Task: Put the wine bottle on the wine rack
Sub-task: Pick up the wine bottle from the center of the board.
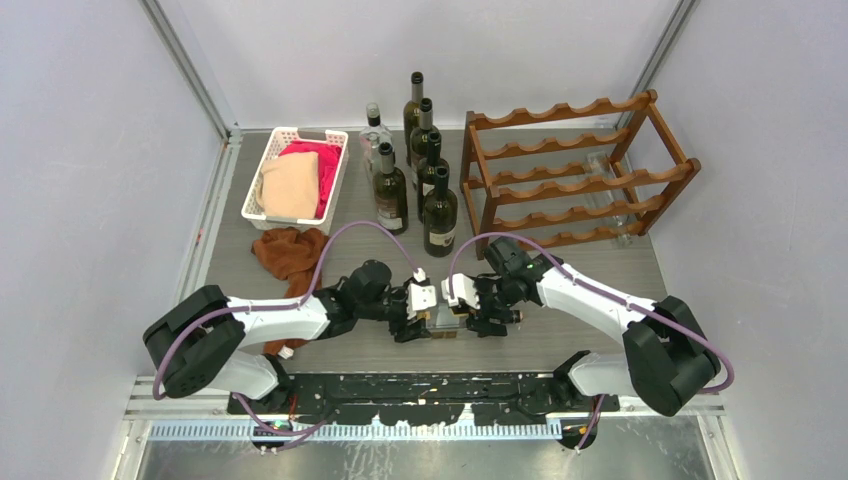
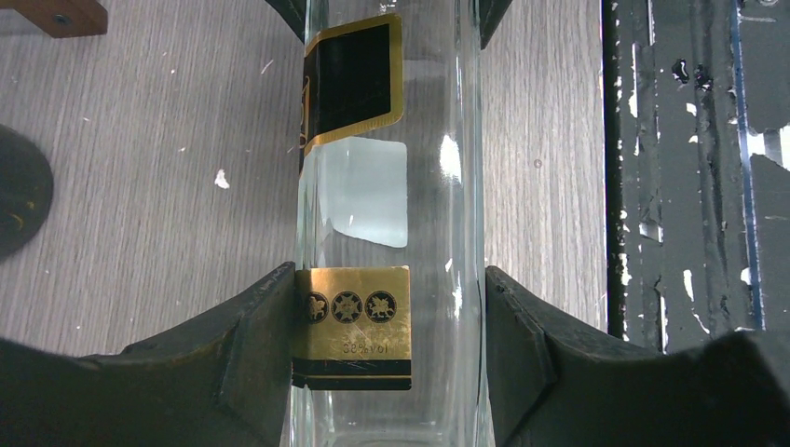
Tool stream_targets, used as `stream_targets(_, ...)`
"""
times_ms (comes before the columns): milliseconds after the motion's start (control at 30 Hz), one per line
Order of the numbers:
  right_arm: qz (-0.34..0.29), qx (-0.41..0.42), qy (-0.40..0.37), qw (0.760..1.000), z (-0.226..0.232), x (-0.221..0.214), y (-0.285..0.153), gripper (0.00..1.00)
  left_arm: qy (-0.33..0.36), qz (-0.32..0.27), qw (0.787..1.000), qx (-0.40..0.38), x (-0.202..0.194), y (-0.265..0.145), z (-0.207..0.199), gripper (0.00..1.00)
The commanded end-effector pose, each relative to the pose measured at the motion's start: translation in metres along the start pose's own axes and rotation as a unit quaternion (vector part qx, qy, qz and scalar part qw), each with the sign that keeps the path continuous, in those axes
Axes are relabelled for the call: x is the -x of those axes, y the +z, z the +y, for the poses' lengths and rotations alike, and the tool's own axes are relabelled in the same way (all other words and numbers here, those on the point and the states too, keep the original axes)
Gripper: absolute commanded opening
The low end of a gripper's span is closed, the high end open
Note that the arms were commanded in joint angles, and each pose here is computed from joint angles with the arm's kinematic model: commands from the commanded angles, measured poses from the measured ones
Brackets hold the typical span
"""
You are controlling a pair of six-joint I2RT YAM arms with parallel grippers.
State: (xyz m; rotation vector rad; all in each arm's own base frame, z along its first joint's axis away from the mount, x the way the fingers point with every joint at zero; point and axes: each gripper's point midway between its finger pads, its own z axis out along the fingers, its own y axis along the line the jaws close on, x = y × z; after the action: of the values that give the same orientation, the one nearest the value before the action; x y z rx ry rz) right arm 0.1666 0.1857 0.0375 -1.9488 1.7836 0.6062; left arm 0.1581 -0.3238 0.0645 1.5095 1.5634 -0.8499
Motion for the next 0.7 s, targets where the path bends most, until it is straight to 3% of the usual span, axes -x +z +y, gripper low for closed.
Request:
stream_targets(0,-0.033,0.003,-0.004,0.999,-0.005,0.023,-0.007,0.28,0.037,-0.093,0.995,0.021,0.056,0.0,0.013,0.17)
stream_targets(67,-0.034,0.003,0.001,0.999,-0.005,0.023,-0.012,0.13,0.034,-0.096,0.994,0.029,0.057,-0.004,0.014,0.41)
stream_targets(100,-0.039,0.001,0.003,0.999,-0.006,0.025,-0.015,0.11,0.033,-0.1,0.994,0.033,0.059,-0.006,0.014,0.52)
stream_targets(200,-0.056,0.009,0.005,0.998,-0.002,0.03,-0.024,0.03,0.033,-0.12,0.991,0.051,0.063,-0.016,0.014,0.72)
stream_targets(300,-0.064,0.007,0.007,0.998,-0.001,0.029,-0.032,0.01,0.028,-0.139,0.988,0.066,0.07,-0.027,0.014,0.78)
stream_targets(500,-0.087,-0.01,0.016,0.996,-0.002,0.033,-0.051,0.01,-0.031,-0.179,0.979,0.094,0.098,-0.06,0.011,0.79)
stream_targets(667,-0.106,-0.007,0.044,0.993,0.003,0.04,-0.072,0.01,-0.185,-0.184,0.957,0.126,0.143,-0.096,0.018,0.78)
